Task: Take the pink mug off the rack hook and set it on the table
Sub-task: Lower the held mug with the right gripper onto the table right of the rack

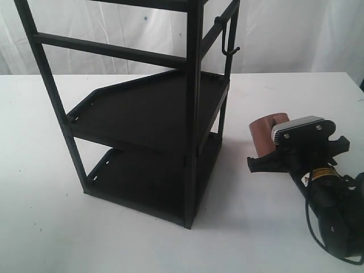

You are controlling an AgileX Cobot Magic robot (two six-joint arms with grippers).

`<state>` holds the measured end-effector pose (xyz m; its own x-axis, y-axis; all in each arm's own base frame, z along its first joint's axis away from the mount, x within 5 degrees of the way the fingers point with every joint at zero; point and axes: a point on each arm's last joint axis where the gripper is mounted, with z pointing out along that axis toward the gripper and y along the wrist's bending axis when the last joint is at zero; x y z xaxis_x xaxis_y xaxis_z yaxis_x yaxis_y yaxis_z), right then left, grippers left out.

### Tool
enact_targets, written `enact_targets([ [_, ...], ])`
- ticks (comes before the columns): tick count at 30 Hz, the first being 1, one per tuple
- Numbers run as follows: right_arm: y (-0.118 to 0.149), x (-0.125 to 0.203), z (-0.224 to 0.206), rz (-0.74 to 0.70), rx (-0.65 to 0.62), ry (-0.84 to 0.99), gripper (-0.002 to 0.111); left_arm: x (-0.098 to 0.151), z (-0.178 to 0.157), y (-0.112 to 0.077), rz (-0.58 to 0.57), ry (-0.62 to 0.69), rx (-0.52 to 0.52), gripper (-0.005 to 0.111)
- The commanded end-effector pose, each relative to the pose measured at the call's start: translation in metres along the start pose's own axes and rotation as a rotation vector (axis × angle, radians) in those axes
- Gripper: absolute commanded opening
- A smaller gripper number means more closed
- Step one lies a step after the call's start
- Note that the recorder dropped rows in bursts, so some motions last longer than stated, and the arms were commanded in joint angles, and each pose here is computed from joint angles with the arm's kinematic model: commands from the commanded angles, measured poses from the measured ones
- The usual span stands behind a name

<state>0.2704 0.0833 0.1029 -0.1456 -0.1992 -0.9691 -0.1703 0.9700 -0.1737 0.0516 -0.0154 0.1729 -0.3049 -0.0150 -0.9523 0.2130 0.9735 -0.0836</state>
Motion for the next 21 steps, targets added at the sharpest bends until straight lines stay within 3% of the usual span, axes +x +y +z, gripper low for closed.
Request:
enact_targets([
  [1,0.002,0.035,-0.009,-0.008,-0.026,0.249,0.0,0.001,0.0,0.0,-0.005,-0.003,-0.002,0.0],
  [5,0.005,0.025,-0.007,-0.018,-0.062,0.145,0.0,0.001,0.0,0.0,-0.005,-0.003,-0.002,0.0],
  [13,0.002,-0.017,0.021,-0.142,-0.007,-0.037,0.0,0.001,0.0,0.0,-0.005,-0.003,-0.002,0.0],
  [21,-0.005,-0.047,0.046,-0.112,0.042,-0.161,0.0,0.001,0.0,0.0,-0.005,-0.003,-0.002,0.0],
])
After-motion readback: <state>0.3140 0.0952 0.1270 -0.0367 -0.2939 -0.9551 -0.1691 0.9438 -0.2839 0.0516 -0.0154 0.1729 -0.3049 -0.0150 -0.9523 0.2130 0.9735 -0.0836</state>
